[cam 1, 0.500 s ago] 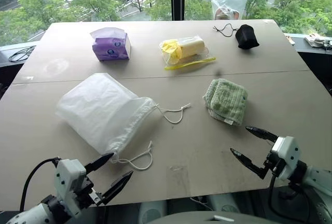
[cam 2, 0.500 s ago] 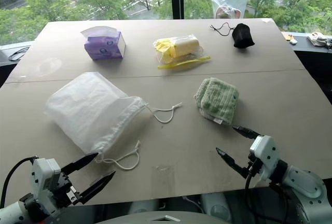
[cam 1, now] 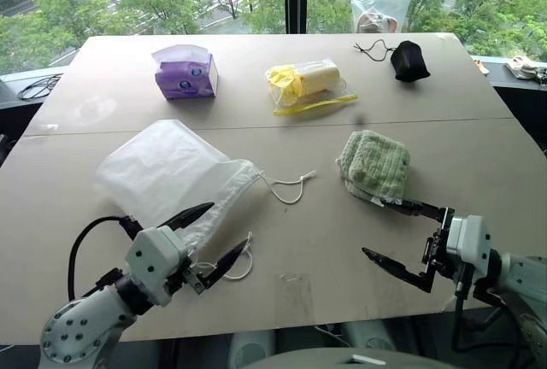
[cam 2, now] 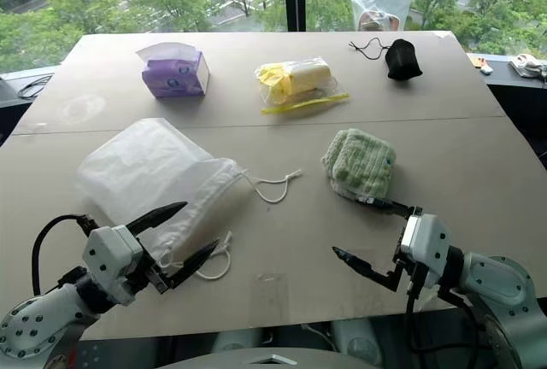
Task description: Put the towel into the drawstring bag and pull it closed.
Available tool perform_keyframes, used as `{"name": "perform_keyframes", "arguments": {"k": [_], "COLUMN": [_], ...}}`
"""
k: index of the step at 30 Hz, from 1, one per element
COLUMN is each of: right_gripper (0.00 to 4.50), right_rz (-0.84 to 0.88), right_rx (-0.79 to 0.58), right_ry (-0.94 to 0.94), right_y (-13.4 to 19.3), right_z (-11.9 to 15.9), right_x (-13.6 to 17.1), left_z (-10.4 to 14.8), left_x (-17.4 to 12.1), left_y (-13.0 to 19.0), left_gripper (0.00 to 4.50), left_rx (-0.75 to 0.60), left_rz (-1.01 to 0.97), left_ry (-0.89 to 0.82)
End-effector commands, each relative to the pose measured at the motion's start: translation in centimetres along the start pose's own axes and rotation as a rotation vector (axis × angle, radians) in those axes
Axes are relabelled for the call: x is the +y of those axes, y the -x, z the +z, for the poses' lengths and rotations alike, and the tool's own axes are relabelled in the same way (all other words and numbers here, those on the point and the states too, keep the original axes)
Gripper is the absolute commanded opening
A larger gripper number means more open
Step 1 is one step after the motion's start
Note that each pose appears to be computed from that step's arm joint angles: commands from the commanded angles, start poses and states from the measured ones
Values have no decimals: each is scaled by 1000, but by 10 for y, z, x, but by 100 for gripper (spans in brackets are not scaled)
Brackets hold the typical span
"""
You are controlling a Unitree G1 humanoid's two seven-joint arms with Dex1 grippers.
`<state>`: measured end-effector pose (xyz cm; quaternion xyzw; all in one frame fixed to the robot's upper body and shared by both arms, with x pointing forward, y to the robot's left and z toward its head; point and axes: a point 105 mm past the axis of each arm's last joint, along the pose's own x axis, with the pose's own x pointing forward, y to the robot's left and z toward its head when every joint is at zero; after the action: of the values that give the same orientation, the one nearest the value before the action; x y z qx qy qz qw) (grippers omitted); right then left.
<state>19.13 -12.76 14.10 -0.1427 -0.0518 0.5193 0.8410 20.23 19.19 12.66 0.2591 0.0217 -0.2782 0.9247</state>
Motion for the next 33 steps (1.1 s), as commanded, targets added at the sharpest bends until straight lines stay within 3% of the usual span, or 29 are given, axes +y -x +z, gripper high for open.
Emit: {"name": "perform_keyframes", "arguments": {"k": [1,4,13,22,26,33], "right_gripper": [450,450,450,450,450,450], "right_rz": [3,0,11,38,43,45], "right_rx": [-21,-16,-18,-55,-47,-46], "right_ry": [28,27,21,21,25,31], "right_y": [-1,-3,-6,-7,-5,-10], "right_z": [9,7,8,15,15,16], "right_x": [1,2,2,3,1,0], "left_z": [3,0,-2,-12,-12,-11], "left_x": [9,12,19,18,6,18], "left_y": [-7,-11,-12,-20,-28,-25], "left_gripper": [446,446,446,446,446,446], "left_rx": [56,80,112,162,141,177], "left_rz": [87,164,288,303,252,272], "left_ry": [-253,-365,-410,-398,-302,-308]}}
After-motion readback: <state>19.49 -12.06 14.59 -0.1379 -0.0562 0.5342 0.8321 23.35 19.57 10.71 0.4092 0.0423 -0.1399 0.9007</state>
